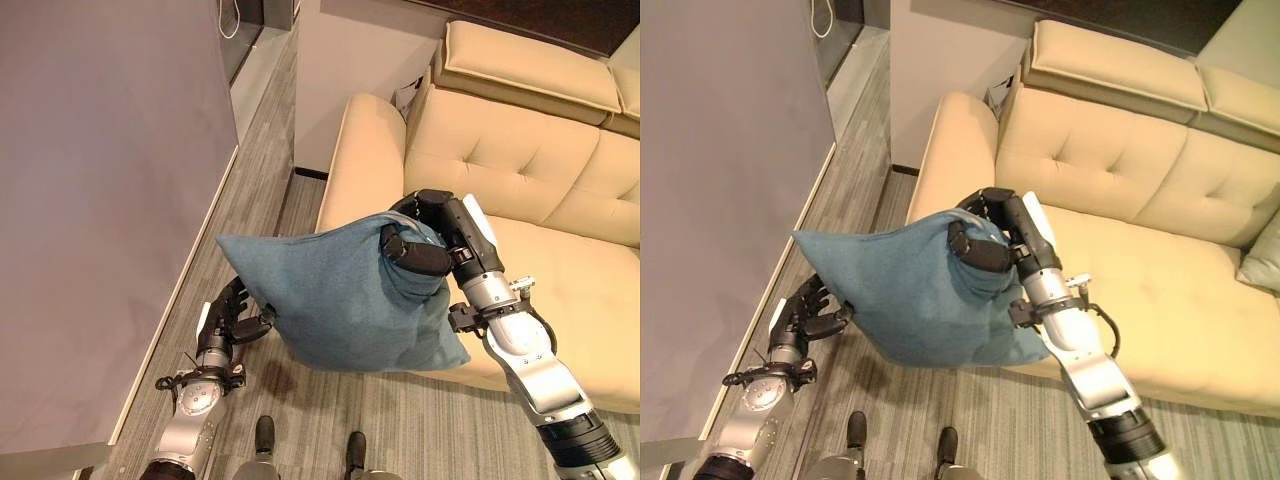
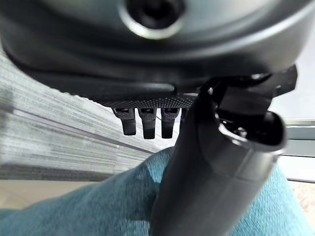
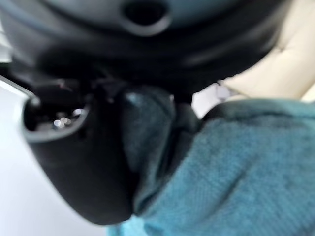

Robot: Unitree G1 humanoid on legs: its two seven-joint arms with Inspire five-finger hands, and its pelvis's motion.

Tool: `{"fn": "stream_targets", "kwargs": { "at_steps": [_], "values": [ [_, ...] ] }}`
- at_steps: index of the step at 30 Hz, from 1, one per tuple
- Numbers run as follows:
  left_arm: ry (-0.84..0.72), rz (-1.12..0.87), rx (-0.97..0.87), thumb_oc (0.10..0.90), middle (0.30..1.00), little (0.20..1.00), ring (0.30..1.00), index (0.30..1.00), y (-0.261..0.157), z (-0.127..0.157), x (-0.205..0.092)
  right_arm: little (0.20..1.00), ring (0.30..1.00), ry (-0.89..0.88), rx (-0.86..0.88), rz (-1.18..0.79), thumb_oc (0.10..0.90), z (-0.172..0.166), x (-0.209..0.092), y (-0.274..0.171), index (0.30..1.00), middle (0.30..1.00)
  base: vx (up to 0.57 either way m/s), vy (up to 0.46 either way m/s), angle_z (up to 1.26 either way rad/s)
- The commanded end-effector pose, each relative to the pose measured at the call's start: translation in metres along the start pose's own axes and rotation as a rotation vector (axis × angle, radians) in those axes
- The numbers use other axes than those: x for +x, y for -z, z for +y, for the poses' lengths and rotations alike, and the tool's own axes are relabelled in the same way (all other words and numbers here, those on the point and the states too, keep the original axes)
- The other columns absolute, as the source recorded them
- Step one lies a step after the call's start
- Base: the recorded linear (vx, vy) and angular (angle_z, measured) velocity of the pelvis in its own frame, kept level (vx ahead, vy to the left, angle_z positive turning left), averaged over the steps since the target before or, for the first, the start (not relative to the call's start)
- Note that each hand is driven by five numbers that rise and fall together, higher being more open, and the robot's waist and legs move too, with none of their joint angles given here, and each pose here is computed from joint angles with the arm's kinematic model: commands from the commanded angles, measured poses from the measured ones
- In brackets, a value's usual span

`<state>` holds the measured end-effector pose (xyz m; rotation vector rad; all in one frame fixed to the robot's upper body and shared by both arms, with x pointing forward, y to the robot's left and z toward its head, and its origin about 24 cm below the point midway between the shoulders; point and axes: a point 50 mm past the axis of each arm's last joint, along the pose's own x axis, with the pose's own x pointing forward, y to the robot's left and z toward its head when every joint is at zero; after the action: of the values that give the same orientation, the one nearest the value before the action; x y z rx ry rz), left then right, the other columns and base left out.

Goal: Pick up all the scattered cushions and arrange them neatly on the sofa.

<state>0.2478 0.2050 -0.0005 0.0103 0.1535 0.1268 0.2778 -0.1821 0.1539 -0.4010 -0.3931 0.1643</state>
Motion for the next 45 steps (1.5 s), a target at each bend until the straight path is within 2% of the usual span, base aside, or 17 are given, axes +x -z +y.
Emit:
{"fn": "stream_targets", "kwargs": {
  "at_steps": [1,11,18,19,20,26,32,36,40,45],
  "values": [
    [0.112,-0.170,0.001,0.800,0.900,0.900,0.900,0.900,-0.030,-0.024,0.014,0.300,0.300,0.151,0.222,-0.737,0.400,-0.025,0.016,-0.123,0.300,0.300,0.00,0.000,0.00],
    [0.230,-0.224,-0.074,0.800,0.900,0.900,0.900,0.900,-0.045,-0.041,0.009,0.300,0.300,0.185,0.097,-0.716,0.400,-0.032,0.020,-0.122,0.300,0.300,0.00,0.000,0.00],
    [0.387,-0.261,-0.123,0.800,0.900,0.900,0.900,0.900,-0.057,-0.066,0.003,0.300,0.300,0.212,0.014,-0.674,0.400,-0.033,0.028,-0.117,0.300,0.300,0.00,0.000,0.00],
    [0.397,-0.263,-0.128,0.566,0.549,0.549,0.549,0.549,-0.057,-0.069,0.002,0.300,0.300,0.216,0.010,-0.666,0.400,-0.033,0.029,-0.116,0.300,0.300,0.00,0.000,0.00],
    [0.414,-0.273,-0.132,0.400,0.300,0.300,0.300,0.300,-0.060,-0.074,0.003,0.300,0.300,0.223,0.006,-0.649,0.400,-0.032,0.030,-0.112,0.300,0.300,0.00,0.000,0.00],
    [0.413,-0.296,-0.147,0.400,0.300,0.300,0.300,0.300,-0.067,-0.078,0.006,0.300,0.300,0.235,0.010,-0.610,0.400,-0.031,0.030,-0.103,0.300,0.300,0.00,0.000,0.00],
    [0.331,-0.316,-0.163,0.400,0.300,0.300,0.300,0.300,-0.071,-0.064,0.009,0.300,0.300,0.249,0.001,-0.506,0.400,-0.030,0.025,-0.080,0.300,0.300,0.00,0.000,0.00],
    [0.288,-0.300,-0.175,0.400,0.300,0.300,0.300,0.300,-0.066,-0.054,0.007,0.331,0.331,0.260,-0.007,-0.441,0.420,-0.032,0.019,-0.066,0.331,0.331,0.00,0.000,0.00],
    [0.238,-0.270,-0.192,0.400,0.300,0.300,0.300,0.300,-0.057,-0.041,0.003,0.300,0.300,0.262,-0.001,-0.297,0.400,-0.029,0.003,-0.036,0.300,0.300,-0.01,-0.049,-0.01],
    [0.243,-0.246,-0.153,0.400,0.300,0.300,0.300,0.300,-0.050,-0.035,-0.003,0.300,0.300,0.229,-0.002,-0.160,0.400,-0.020,-0.014,-0.008,0.300,0.300,-0.02,-0.093,-0.04]
  ]
}}
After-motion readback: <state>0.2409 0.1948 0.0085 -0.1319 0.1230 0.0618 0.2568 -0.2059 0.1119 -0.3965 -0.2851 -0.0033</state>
